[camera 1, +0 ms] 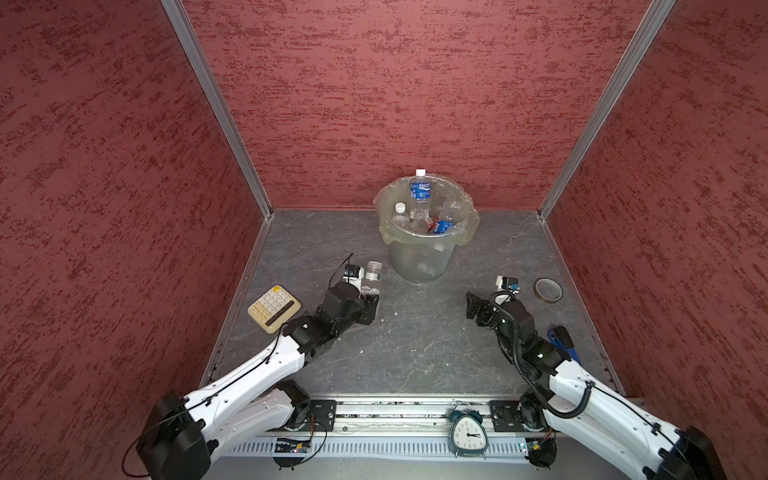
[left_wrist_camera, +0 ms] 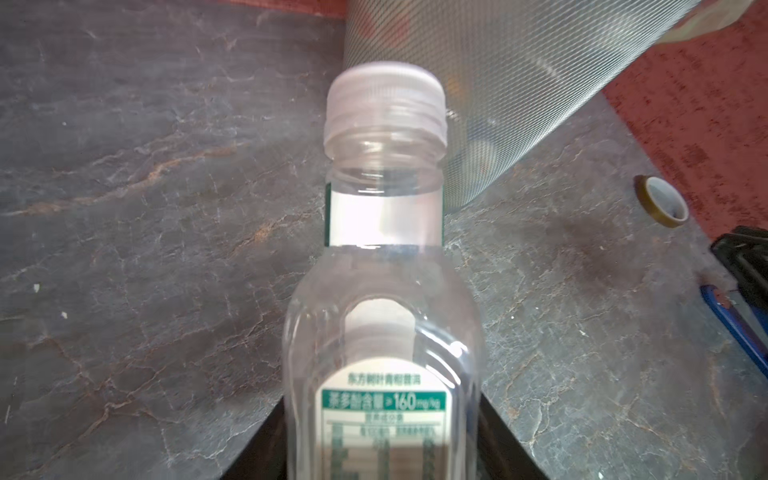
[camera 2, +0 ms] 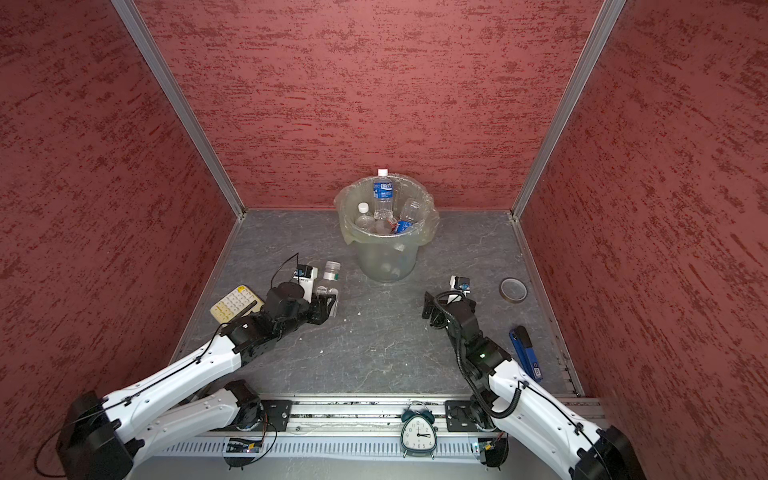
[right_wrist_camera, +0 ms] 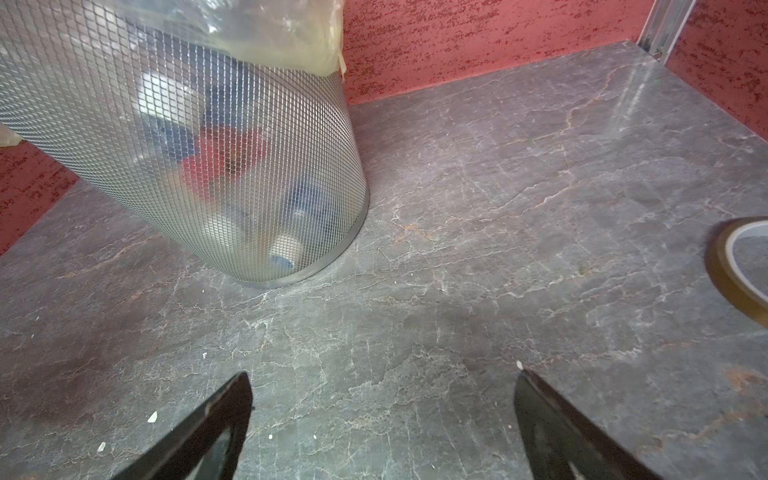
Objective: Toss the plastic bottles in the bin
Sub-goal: 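Lift the green-label bottle upright with the left gripper, then carry the green-label bottle over the bin and open the left gripper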
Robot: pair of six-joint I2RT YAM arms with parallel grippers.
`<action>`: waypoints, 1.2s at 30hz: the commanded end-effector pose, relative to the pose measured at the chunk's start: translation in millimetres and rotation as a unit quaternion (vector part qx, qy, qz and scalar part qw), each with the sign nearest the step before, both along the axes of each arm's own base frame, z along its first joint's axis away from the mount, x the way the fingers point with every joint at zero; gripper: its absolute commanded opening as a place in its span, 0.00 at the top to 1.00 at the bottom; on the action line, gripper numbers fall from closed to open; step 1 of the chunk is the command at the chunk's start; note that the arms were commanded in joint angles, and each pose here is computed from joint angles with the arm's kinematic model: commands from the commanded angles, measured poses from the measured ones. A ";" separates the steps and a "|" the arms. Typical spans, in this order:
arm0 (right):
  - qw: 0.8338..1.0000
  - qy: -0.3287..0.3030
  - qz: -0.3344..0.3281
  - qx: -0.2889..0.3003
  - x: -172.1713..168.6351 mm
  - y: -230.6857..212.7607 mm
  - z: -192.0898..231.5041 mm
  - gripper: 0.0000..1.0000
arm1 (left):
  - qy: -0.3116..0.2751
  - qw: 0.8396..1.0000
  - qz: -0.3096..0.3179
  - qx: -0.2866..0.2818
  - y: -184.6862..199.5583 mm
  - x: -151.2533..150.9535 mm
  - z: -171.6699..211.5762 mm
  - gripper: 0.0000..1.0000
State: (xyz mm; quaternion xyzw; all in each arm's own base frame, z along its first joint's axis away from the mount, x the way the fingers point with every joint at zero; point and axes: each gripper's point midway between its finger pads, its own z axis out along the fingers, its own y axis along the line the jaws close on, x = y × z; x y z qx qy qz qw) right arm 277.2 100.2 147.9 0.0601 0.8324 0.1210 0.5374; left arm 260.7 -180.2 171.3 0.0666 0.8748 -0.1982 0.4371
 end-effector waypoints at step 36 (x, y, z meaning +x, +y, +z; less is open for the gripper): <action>1.000 -0.020 -0.015 0.013 2.8 -4.1 10.6 0.01 | -0.214 0.955 -0.114 -0.173 -85.0 80.1 251.8 0.64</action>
